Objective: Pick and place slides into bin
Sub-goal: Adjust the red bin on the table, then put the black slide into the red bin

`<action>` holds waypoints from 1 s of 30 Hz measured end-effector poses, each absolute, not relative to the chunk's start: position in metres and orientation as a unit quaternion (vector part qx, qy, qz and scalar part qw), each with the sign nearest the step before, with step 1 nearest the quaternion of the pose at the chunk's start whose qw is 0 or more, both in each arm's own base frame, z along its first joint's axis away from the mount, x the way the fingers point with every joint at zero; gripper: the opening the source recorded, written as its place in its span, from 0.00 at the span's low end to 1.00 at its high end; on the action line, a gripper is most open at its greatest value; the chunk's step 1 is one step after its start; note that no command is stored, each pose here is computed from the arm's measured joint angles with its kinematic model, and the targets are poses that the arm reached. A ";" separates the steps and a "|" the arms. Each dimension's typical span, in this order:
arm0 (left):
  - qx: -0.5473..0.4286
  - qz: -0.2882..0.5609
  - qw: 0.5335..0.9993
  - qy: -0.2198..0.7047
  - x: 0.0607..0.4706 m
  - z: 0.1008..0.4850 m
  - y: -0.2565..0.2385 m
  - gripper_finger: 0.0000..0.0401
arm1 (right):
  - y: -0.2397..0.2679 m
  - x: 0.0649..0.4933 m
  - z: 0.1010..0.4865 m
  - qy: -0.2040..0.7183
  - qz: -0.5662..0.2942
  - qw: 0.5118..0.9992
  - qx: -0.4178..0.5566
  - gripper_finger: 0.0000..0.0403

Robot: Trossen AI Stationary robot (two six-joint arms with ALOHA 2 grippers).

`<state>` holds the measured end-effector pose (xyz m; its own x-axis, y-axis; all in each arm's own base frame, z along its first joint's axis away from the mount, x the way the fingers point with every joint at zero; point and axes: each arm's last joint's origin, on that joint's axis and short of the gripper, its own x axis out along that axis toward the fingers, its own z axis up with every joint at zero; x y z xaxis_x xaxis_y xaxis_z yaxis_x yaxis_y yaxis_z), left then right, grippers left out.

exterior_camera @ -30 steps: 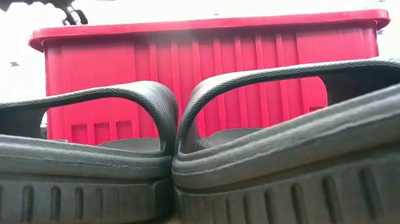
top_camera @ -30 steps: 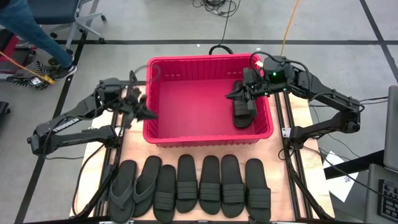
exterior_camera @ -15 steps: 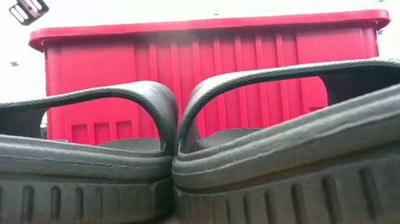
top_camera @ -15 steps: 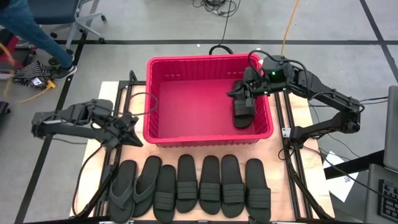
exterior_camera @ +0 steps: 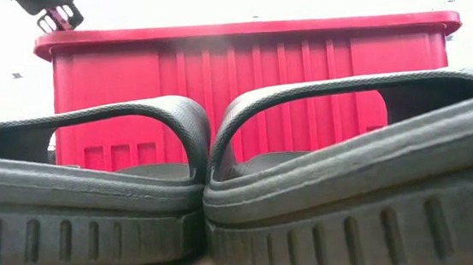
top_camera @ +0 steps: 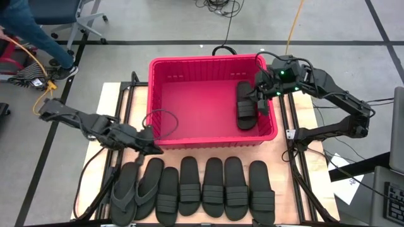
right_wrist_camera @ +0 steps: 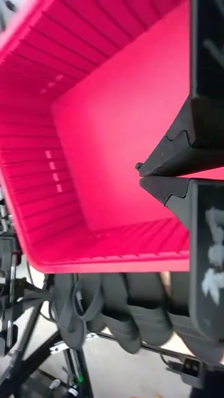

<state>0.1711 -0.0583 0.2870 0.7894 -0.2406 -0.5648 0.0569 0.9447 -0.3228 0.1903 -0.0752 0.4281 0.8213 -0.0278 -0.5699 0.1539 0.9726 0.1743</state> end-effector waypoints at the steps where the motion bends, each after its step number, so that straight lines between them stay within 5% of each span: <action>1: -0.146 -0.069 0.931 0.326 0.175 0.283 -0.059 0.00 | -0.074 0.188 0.428 0.300 -0.047 0.947 0.108 0.00; 17: -0.166 -0.029 0.933 0.317 0.186 0.279 -0.055 0.00 | -0.064 0.171 0.435 0.288 -0.001 0.953 0.090 0.00; 30: -0.053 -0.038 0.992 0.108 0.163 0.395 -0.049 0.00 | -0.012 0.133 0.433 0.335 0.250 0.894 0.160 0.00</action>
<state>0.1626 -0.0486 0.3953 0.9737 -0.0869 -0.2105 0.0641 0.9915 -0.1131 0.1332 -0.0117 0.4334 0.6511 0.5542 -0.5186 -0.3394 0.8238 0.4542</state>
